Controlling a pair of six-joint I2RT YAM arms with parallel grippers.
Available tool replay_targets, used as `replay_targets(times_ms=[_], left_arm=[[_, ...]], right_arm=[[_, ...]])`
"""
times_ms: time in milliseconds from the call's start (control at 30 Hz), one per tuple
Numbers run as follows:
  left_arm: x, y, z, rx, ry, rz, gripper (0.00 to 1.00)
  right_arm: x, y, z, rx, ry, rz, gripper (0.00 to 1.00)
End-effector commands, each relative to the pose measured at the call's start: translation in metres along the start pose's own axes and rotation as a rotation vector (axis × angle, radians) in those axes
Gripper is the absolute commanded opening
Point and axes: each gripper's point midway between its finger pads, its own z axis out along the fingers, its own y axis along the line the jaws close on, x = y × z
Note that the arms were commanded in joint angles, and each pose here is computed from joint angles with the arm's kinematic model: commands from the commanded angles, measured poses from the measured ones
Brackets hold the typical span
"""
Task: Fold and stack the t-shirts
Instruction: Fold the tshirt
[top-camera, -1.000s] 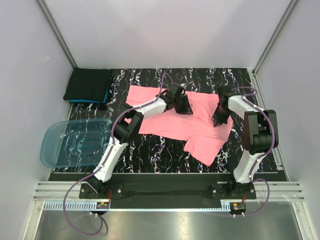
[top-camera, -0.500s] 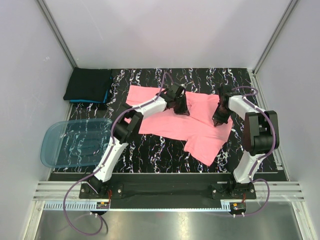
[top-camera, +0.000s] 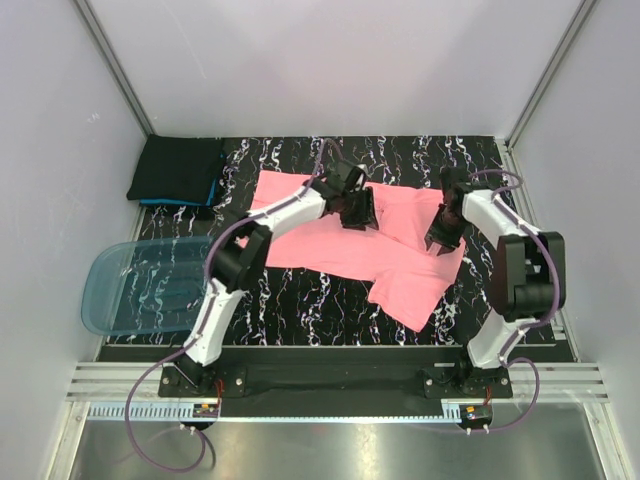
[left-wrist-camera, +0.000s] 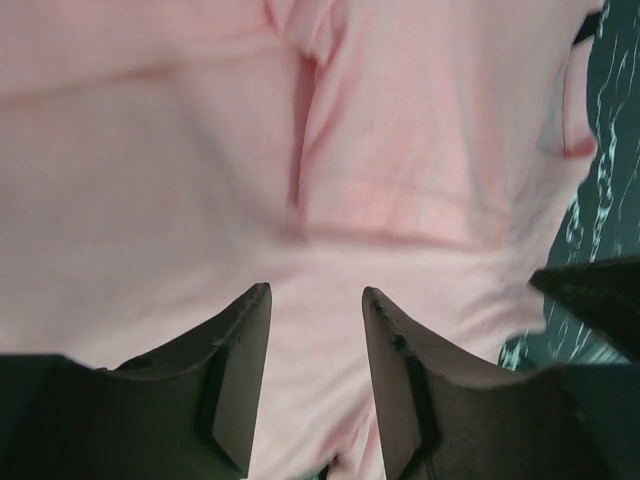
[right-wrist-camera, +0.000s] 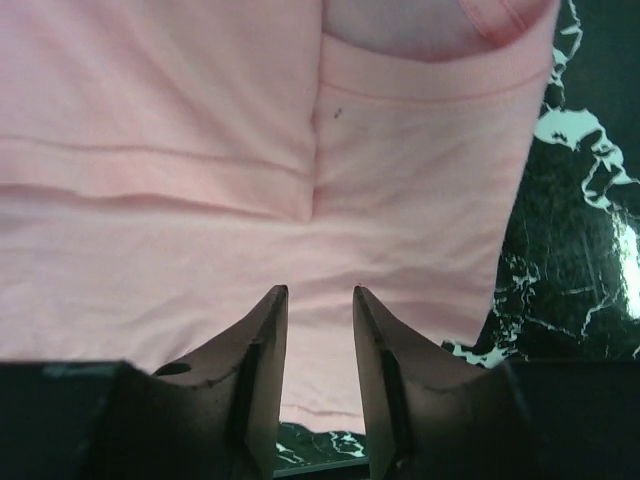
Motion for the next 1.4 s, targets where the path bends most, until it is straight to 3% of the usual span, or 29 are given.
replay_targets(times_ms=[0,33,67,133,167,300,500,867,1100,1367], left_arm=[[-0.033,-0.018,-0.113,-0.040,-0.162,0.117,0.48],[-0.007,0.015,-0.112,-0.119,-0.119,0.100,0.48],[-0.006,0.030,-0.127,-0.157,-0.147,0.090,0.49],[0.004,0.029,-0.158,-0.113,-0.206,0.100,0.49],[0.033,0.051,-0.153,-0.141,-0.154,0.096,0.49],[0.095,0.074,-0.159,-0.115,-0.060,0.071,0.48],[0.130,0.091,-0.183,-0.100,-0.111,0.042,0.52],[0.126,0.083,-0.200,-0.077,-0.150,0.046,0.56],[0.123,0.083,-0.208,-0.073,-0.189,0.054,0.56],[0.123,0.093,-0.210,-0.071,-0.203,0.047,0.57]], right_arm=[[0.027,0.006,-0.039,-0.037,-0.003,-0.016,0.41],[0.036,0.006,-0.048,-0.049,-0.017,0.006,0.41],[0.050,0.005,-0.049,-0.048,-0.010,0.003,0.41],[0.085,-0.002,-0.051,-0.050,0.011,-0.004,0.42],[0.096,-0.002,-0.051,-0.057,0.018,0.043,0.42],[0.161,-0.011,-0.041,-0.059,0.087,0.100,0.43],[0.180,-0.031,-0.058,-0.078,0.006,0.307,0.46],[0.212,-0.046,-0.022,0.015,0.116,0.533,0.46],[0.198,-0.048,-0.019,-0.005,0.028,0.719,0.45],[0.189,-0.037,-0.019,-0.010,0.022,0.726,0.44]])
